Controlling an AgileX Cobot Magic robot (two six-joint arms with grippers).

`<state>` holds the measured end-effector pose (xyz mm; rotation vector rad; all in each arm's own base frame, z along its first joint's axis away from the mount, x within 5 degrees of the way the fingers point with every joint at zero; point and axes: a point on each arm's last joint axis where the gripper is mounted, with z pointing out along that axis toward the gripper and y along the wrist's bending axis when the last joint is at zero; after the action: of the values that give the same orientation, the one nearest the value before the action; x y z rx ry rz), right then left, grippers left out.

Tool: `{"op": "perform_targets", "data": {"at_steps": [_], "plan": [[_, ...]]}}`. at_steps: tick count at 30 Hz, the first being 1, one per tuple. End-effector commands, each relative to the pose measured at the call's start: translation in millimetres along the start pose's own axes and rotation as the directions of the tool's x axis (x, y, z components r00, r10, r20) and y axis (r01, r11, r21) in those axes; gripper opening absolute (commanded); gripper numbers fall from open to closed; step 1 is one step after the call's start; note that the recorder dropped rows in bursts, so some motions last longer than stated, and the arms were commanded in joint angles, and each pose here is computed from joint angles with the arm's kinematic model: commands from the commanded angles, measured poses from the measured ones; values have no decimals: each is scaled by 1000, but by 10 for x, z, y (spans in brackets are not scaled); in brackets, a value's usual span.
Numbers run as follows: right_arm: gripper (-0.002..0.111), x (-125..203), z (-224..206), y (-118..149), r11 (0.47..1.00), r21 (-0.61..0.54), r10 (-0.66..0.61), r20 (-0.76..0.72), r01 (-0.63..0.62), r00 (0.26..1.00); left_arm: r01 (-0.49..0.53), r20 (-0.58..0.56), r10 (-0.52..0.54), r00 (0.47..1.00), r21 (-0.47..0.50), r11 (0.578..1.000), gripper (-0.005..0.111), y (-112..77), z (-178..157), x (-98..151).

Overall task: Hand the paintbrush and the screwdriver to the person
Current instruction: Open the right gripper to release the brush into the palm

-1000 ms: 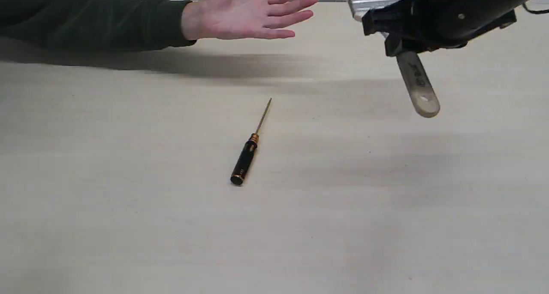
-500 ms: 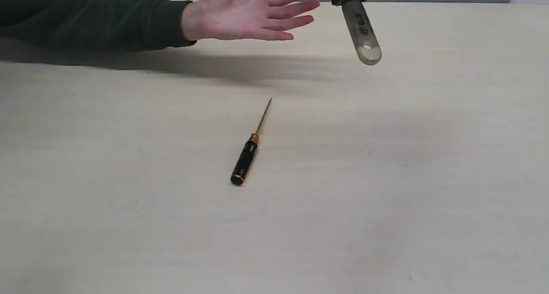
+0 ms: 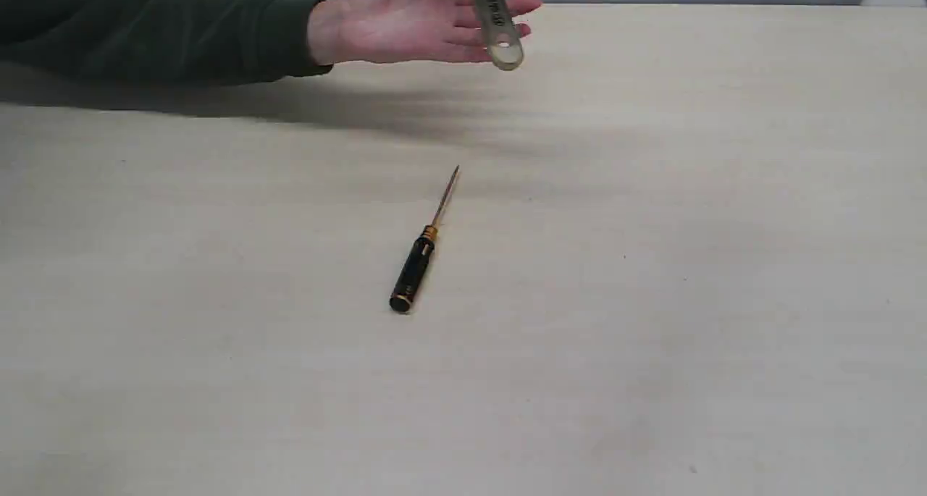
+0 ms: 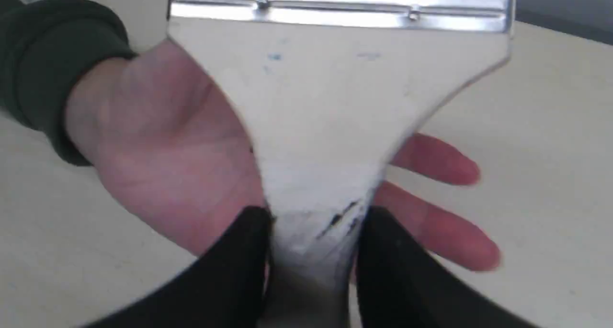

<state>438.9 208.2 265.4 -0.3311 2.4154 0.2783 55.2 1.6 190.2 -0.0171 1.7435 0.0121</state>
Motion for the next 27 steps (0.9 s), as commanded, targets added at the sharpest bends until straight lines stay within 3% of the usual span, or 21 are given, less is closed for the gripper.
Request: {"op": "perform_targets", "data": {"at_steps": [1,7,14,16,22,27], "plan": [[4,-39,156,13,1000,9,1,-18,-1,1000,5,11,-5,1000,8,1000,0,-5,0,-4],[4,-21,405,-4,1000,27,-2,-80,4,997,1,13,-1,1000,7,1000,0,-4,0,-6],[5,-14,406,-4,1000,29,0,-98,2,995,1,11,-1,1000,7,1000,0,-4,0,-4],[13,-18,383,-8,1000,31,1,-105,2,994,1,11,-1,1000,7,1000,0,-4,0,-4],[48,-134,133,10,1000,26,-4,-65,5,998,1,11,-1,1000,7,1000,0,-4,0,-4],[53,-246,-216,27,999,22,-41,-34,42,999,1,11,-1,1000,7,1000,0,-4,0,-4]]}}
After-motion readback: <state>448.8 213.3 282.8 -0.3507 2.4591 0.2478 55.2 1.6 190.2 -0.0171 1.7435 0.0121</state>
